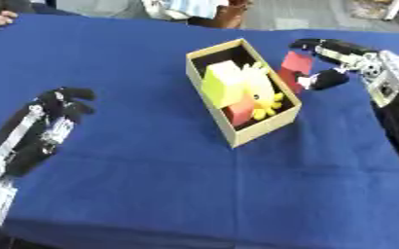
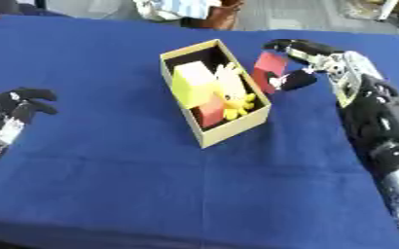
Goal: Pick up objects on the table and place them in the box.
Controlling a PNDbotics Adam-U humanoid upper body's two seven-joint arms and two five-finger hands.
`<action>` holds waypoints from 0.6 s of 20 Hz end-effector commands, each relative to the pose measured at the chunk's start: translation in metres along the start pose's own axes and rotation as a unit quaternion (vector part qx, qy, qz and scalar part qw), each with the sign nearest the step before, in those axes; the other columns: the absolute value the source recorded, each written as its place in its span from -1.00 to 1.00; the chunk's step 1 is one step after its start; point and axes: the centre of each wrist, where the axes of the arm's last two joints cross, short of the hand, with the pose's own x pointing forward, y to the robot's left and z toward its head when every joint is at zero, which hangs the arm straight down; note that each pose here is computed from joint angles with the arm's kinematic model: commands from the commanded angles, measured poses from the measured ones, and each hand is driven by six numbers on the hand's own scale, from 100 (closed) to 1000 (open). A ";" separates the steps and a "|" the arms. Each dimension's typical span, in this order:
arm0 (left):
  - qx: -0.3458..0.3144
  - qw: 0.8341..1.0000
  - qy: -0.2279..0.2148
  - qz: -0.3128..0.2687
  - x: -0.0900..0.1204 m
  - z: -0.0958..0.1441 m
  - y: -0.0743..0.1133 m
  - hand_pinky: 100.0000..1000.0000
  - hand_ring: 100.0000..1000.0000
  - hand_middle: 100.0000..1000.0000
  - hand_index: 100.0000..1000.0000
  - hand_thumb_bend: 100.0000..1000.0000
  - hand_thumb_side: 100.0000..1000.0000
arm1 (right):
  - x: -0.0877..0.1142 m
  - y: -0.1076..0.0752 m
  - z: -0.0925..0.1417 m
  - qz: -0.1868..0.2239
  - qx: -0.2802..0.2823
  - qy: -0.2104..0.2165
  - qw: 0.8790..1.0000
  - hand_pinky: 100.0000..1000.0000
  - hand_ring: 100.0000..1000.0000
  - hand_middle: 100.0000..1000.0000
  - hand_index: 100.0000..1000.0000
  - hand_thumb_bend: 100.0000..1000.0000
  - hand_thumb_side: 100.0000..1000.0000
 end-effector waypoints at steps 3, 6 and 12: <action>-0.001 1.000 -0.006 -0.007 0.003 -0.001 0.004 0.67 0.36 0.44 0.65 -1.00 0.62 | -0.002 -0.008 0.002 0.009 -0.001 0.004 1.000 0.74 0.89 0.95 1.00 -1.00 -0.32; -0.001 1.000 -0.007 -0.007 0.003 -0.001 0.005 0.67 0.35 0.44 0.65 -1.00 0.62 | -0.002 -0.006 0.002 0.008 0.002 0.003 1.000 0.72 0.83 0.89 1.00 -1.00 -0.44; -0.001 1.000 -0.006 -0.006 0.003 -0.001 0.004 0.67 0.35 0.44 0.65 -1.00 0.62 | 0.000 -0.008 0.001 0.014 -0.022 0.002 1.000 0.58 0.53 0.50 1.00 -1.00 -0.76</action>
